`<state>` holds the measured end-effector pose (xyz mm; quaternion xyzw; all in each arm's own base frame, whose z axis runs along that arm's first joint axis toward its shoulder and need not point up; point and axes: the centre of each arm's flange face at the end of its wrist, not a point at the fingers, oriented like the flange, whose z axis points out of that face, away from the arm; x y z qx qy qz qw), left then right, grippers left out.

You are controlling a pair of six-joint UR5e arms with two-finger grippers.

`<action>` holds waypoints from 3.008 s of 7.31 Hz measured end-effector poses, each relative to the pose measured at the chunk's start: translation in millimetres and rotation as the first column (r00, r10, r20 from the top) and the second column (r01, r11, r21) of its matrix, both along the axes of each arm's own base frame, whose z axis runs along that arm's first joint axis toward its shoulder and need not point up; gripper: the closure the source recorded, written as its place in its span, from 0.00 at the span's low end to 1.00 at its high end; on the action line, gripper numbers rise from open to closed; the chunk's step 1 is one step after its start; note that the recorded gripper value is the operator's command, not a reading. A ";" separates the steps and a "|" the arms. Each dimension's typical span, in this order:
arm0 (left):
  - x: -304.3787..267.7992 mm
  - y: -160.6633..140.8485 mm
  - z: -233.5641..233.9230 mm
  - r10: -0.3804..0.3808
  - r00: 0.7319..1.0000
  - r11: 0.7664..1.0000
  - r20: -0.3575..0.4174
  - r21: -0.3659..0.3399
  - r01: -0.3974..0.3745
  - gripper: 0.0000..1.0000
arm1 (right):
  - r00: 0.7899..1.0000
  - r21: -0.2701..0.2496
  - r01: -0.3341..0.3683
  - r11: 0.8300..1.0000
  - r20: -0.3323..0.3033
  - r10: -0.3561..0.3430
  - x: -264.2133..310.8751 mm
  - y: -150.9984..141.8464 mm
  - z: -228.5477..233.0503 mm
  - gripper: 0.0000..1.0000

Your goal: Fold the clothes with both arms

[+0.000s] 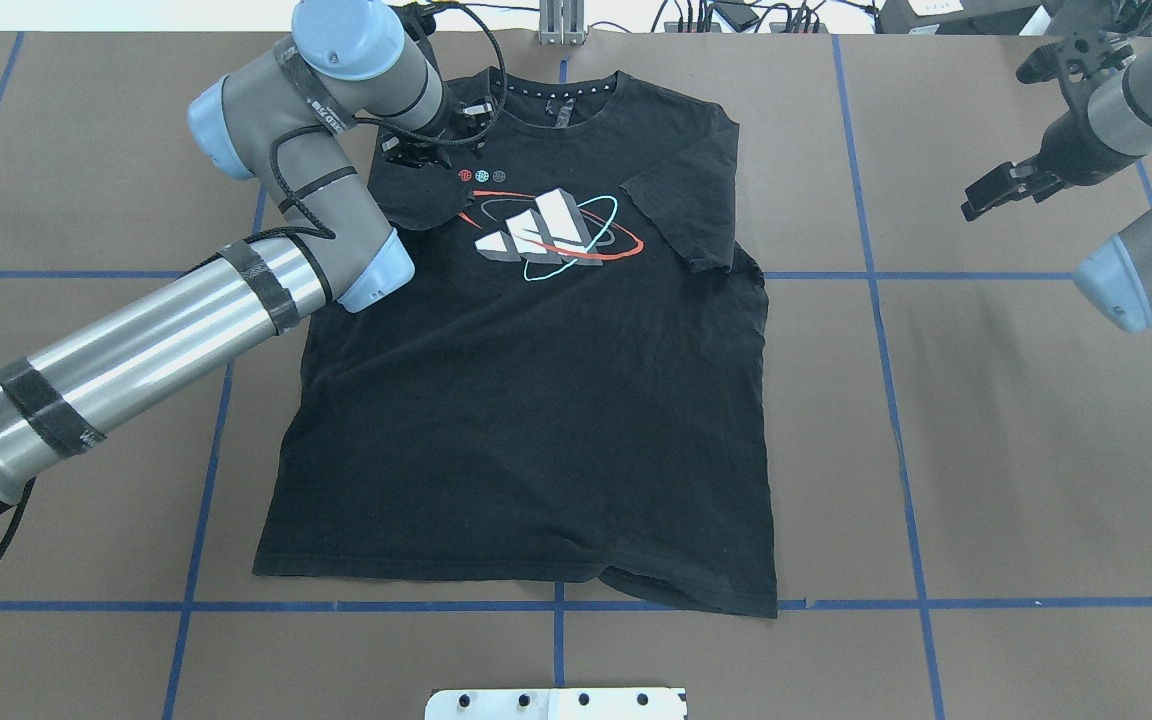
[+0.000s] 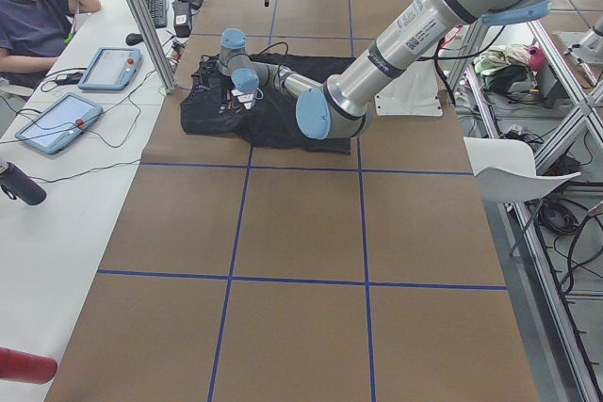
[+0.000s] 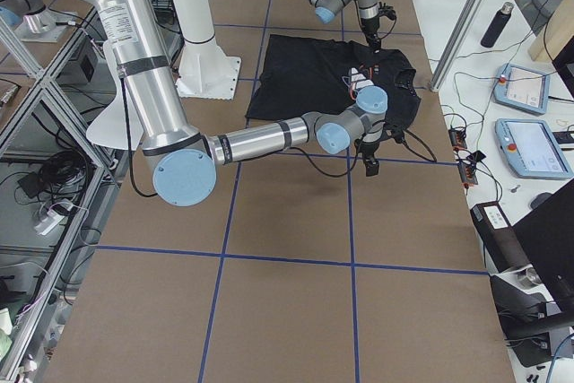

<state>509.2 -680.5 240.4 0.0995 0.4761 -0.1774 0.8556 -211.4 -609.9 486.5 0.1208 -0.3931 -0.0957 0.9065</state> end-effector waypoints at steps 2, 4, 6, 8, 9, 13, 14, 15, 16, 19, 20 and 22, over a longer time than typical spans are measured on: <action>-27.9 30.7 14.8 0.043 0.999 0.996 0.001 0.073 -0.043 0.00 | 0.997 -0.057 -0.044 0.997 0.058 0.048 -17.1 7.4 -31.0 0.00; -79.7 94.6 53.8 0.102 0.995 0.987 -0.019 0.129 -0.098 0.00 | 0.988 -0.123 -0.081 0.989 0.117 0.096 -46.5 44.6 -70.5 0.00; -122.6 161.5 79.1 0.148 0.988 0.977 -0.037 0.161 -0.141 0.00 | 0.983 -0.164 -0.097 0.982 0.141 0.120 -76.2 114.2 -95.9 0.00; -131.6 220.5 102.2 0.204 0.978 0.969 -0.037 0.150 -0.197 0.00 | 0.979 -0.194 -0.118 0.974 0.144 0.147 -111.4 206.0 -119.9 0.00; -133.0 252.2 113.4 0.236 0.971 0.963 -0.035 0.140 -0.229 0.00 | 0.977 -0.206 -0.131 0.970 0.141 0.161 -130.3 254.9 -130.1 0.00; -97.5 379.8 131.7 0.315 0.948 0.948 -0.039 0.054 -0.313 0.00 | 0.976 -0.211 -0.164 0.964 0.110 0.190 -167.2 389.1 -135.9 0.00; -86.9 400.8 137.9 0.335 0.941 0.942 -0.036 0.034 -0.334 0.00 | 0.975 -0.209 -0.165 0.964 0.110 0.191 -171.3 399.7 -136.2 0.00; -82.1 415.0 146.4 0.351 0.936 0.936 -0.031 0.018 -0.351 0.00 | 0.975 -0.208 -0.166 0.964 0.111 0.191 -173.0 404.1 -136.5 0.00; -80.9 423.3 155.6 0.362 0.932 0.932 -0.027 0.009 -0.361 0.00 | 0.975 -0.207 -0.166 0.964 0.111 0.191 -173.6 405.6 -136.7 0.00; -74.8 429.5 173.4 0.375 0.927 0.927 -0.010 -0.008 -0.375 0.10 | 0.975 -0.207 -0.166 0.964 0.111 0.192 -173.8 406.3 -136.8 0.00; -72.8 429.2 176.6 0.376 0.927 0.927 -0.005 -0.012 -0.376 0.24 | 0.975 -0.207 -0.166 0.964 0.111 0.192 -173.8 406.3 -136.8 0.00; -69.9 428.7 181.7 0.376 0.926 0.926 0.002 -0.018 -0.376 0.48 | 0.975 -0.207 -0.166 0.964 0.112 0.191 -173.9 406.3 -136.9 0.00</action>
